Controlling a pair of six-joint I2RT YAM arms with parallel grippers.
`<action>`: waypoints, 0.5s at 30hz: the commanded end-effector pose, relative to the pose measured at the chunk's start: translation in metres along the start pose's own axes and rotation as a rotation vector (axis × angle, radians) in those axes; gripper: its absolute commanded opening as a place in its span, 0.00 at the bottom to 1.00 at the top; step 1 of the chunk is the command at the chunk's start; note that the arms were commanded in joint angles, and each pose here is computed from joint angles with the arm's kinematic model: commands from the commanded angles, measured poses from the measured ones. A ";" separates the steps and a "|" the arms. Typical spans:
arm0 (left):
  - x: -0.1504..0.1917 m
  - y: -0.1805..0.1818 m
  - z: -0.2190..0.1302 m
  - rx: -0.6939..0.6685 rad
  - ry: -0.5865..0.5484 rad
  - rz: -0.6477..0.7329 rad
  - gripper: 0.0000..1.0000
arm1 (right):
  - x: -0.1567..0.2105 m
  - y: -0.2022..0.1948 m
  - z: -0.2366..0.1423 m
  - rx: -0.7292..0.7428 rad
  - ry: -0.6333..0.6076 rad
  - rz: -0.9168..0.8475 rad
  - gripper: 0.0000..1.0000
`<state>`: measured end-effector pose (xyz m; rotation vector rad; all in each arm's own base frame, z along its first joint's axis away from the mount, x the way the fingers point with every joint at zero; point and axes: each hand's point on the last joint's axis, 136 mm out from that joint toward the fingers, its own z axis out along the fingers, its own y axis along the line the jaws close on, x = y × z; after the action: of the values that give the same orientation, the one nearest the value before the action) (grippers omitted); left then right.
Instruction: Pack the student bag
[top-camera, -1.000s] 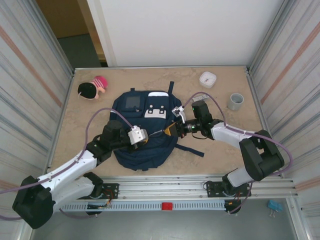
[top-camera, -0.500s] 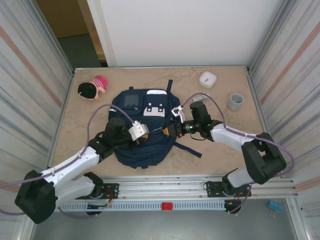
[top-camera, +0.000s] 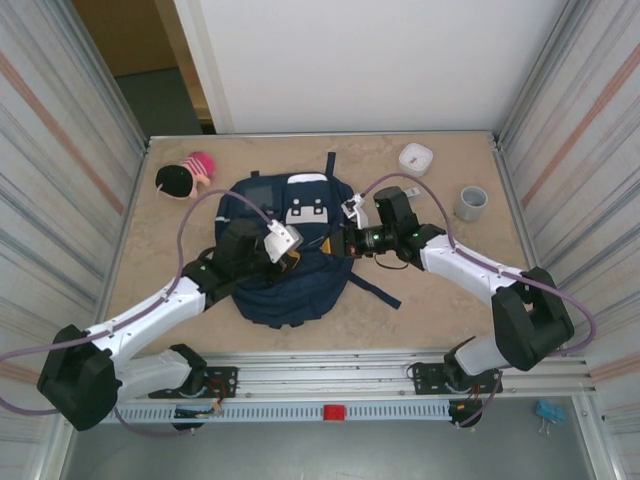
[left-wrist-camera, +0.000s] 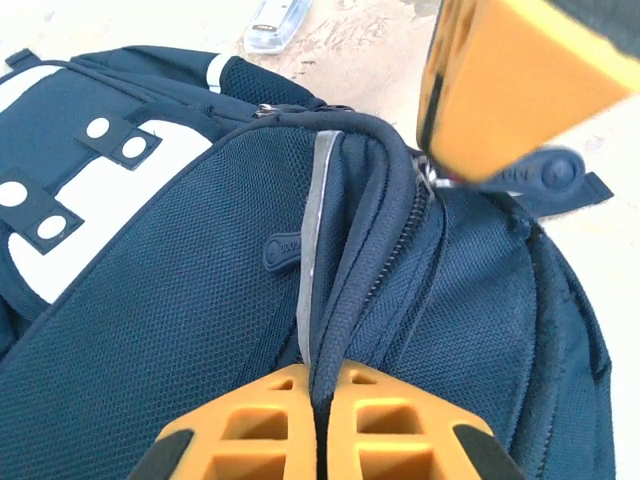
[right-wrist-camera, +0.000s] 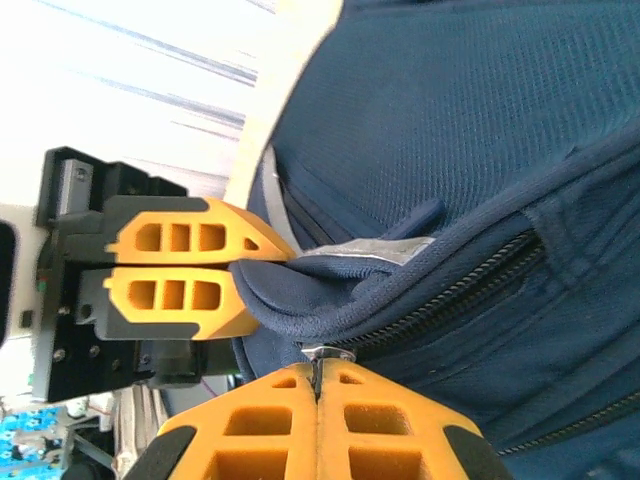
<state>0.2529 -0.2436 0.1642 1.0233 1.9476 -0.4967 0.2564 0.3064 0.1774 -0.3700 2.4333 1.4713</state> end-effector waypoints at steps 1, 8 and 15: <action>-0.016 -0.010 -0.007 -0.011 -0.076 -0.080 0.00 | 0.015 0.020 0.000 0.021 0.046 -0.007 0.00; -0.035 -0.021 0.011 -0.034 -0.098 -0.027 0.00 | 0.043 0.021 0.007 0.057 0.067 0.057 0.00; -0.051 -0.044 0.018 0.041 -0.151 -0.015 0.02 | 0.050 0.019 0.010 0.123 -0.025 0.127 0.00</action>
<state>0.2325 -0.2721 0.1385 1.0517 2.0033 -0.4598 0.2220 0.3067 0.1529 -0.1876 2.5859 1.2596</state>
